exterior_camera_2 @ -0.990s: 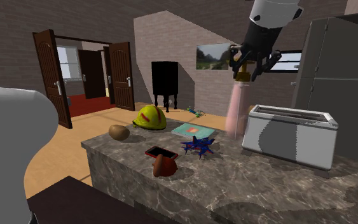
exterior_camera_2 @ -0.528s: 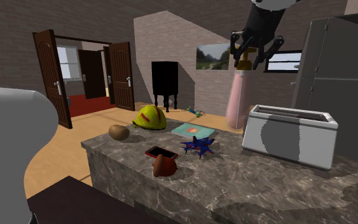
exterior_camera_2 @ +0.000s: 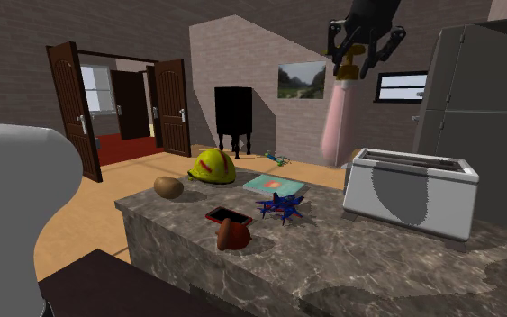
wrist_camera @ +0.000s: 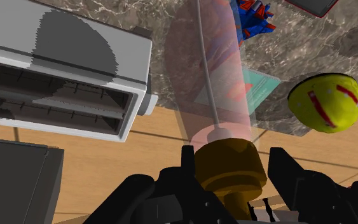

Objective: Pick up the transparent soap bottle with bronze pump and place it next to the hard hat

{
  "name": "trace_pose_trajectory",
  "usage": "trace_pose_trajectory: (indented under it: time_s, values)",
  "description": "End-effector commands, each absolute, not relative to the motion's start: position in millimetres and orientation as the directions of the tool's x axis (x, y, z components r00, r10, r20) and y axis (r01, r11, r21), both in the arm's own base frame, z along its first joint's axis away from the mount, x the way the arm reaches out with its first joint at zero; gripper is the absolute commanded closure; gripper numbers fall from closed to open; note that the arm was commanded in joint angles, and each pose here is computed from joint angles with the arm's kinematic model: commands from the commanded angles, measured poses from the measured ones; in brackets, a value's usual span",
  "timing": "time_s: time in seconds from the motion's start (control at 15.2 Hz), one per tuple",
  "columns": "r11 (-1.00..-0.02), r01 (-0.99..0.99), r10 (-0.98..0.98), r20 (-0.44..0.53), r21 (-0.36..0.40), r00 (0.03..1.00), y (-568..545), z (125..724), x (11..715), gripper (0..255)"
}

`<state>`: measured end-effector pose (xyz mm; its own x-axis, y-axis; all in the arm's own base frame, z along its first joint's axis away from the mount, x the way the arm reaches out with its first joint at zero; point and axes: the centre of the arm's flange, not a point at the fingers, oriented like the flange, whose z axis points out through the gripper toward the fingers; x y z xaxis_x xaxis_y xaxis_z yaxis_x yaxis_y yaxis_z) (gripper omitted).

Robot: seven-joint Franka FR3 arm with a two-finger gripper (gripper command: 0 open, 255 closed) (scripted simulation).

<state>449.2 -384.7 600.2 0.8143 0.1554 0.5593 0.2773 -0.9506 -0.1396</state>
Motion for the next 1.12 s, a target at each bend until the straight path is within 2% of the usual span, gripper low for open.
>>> trace_pose_trajectory:
  time_s: [0.0,1.06]
  values:
    - [-0.951,0.277,0.155,0.56,-0.14,0.814,-384.8,610.8,449.2,255]
    - [-0.951,0.277,0.155,0.56,-0.14,0.814,-384.8,695.3,449.2,255]
